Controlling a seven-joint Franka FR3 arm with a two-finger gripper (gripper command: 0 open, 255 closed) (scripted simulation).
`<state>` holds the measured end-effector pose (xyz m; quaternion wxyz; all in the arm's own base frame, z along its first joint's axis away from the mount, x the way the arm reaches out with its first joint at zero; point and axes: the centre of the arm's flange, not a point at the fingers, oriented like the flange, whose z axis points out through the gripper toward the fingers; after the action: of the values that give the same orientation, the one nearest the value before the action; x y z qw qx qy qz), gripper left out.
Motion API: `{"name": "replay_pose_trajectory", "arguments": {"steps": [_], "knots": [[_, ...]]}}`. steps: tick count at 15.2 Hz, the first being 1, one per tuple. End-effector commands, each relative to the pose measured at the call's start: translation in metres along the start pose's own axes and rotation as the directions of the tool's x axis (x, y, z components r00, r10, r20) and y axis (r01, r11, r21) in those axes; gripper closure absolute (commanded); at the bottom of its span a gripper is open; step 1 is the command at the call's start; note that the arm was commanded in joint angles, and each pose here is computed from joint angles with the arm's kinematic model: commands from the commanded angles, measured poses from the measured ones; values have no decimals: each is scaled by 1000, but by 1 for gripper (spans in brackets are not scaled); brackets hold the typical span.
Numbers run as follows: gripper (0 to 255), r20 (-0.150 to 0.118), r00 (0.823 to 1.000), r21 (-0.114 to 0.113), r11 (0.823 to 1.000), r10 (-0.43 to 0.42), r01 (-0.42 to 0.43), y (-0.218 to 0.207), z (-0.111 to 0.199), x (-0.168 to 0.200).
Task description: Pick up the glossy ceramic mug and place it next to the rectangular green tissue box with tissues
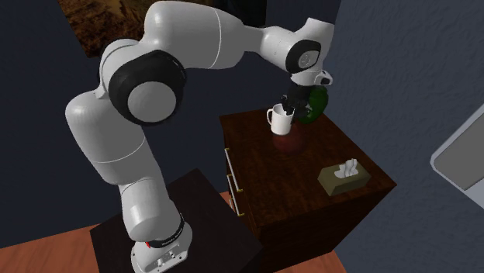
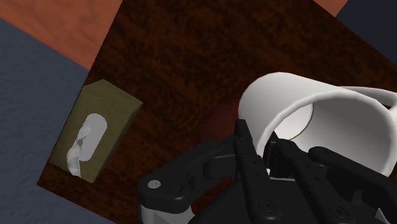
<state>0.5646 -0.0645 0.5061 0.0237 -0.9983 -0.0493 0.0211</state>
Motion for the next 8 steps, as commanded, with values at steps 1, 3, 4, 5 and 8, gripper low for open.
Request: {"name": "replay_pose_trajectory", "arguments": {"steps": [1, 3, 4, 5, 8], "knots": [[255, 0, 1000, 0, 1000, -2, 2, 26, -3, -11], [255, 0, 1000, 0, 1000, -2, 2, 51, -4, -20], [255, 0, 1000, 0, 1000, -2, 2, 63, -4, -25], [255, 0, 1000, 0, 1000, -2, 2, 75, -4, -29], [255, 0, 1000, 0, 1000, -2, 2, 113, -6, -43]]}}
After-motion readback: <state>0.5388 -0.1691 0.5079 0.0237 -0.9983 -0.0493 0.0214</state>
